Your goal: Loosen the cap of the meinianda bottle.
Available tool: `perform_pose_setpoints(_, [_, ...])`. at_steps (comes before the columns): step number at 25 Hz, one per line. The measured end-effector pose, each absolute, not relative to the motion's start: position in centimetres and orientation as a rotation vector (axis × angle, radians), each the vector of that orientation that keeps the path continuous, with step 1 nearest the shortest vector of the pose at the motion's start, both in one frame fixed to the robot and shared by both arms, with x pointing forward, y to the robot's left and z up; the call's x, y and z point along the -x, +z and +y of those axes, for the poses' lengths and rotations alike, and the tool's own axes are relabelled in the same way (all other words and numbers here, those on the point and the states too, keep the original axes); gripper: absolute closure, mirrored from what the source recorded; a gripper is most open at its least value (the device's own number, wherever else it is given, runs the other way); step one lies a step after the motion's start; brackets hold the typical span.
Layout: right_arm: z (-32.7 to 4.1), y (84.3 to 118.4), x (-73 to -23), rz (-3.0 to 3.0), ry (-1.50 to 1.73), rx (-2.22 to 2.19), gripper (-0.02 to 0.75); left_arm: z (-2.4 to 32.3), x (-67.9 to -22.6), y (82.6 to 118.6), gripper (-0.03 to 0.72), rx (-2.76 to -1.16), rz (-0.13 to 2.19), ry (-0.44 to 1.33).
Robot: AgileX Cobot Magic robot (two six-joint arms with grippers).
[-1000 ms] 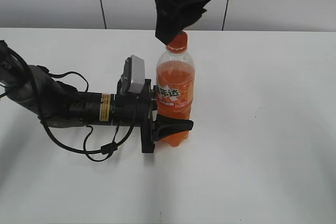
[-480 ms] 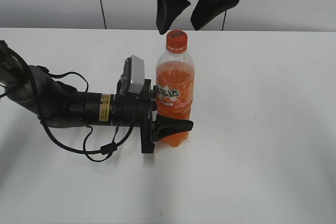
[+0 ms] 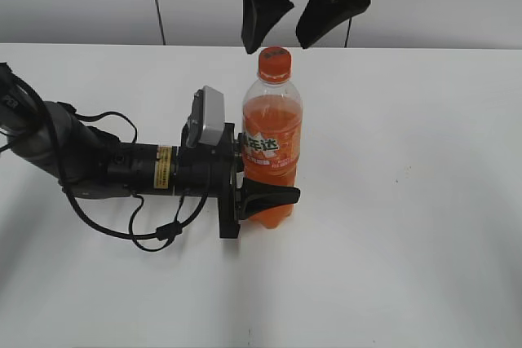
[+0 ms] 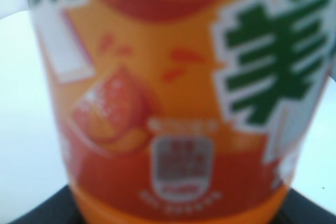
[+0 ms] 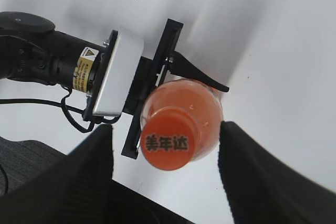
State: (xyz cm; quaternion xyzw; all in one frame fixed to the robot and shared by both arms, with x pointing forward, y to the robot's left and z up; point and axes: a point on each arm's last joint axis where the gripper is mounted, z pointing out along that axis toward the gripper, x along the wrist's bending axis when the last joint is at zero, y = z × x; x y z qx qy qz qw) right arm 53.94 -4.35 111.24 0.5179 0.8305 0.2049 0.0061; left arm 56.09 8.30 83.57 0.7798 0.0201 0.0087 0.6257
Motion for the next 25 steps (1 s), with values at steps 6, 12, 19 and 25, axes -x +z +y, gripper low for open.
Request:
perform_pose_setpoints(6, [-3.9,109.7,-54.5,2.630,0.585,-1.613,0.268,8.3,-56.1,83.6,0.297,-1.789,0.045,0.019])
perform_pose_setpoints(12, [-3.8,109.5,-54.6,2.636,0.578,-1.603,0.302,8.3,-56.1,83.6,0.297,-1.789,0.045,0.019])
perform_pose_setpoints(19, [-3.8,109.5,-54.6,2.686,0.574,-1.488,0.465,8.3,-56.1,83.6,0.297,-1.789,0.045,0.019])
perform_pose_setpoints(25, [-3.8,109.5,-54.6,2.806,0.564,-1.150,0.465,8.3,-56.1,83.6,0.297,-1.790,0.045,0.019])
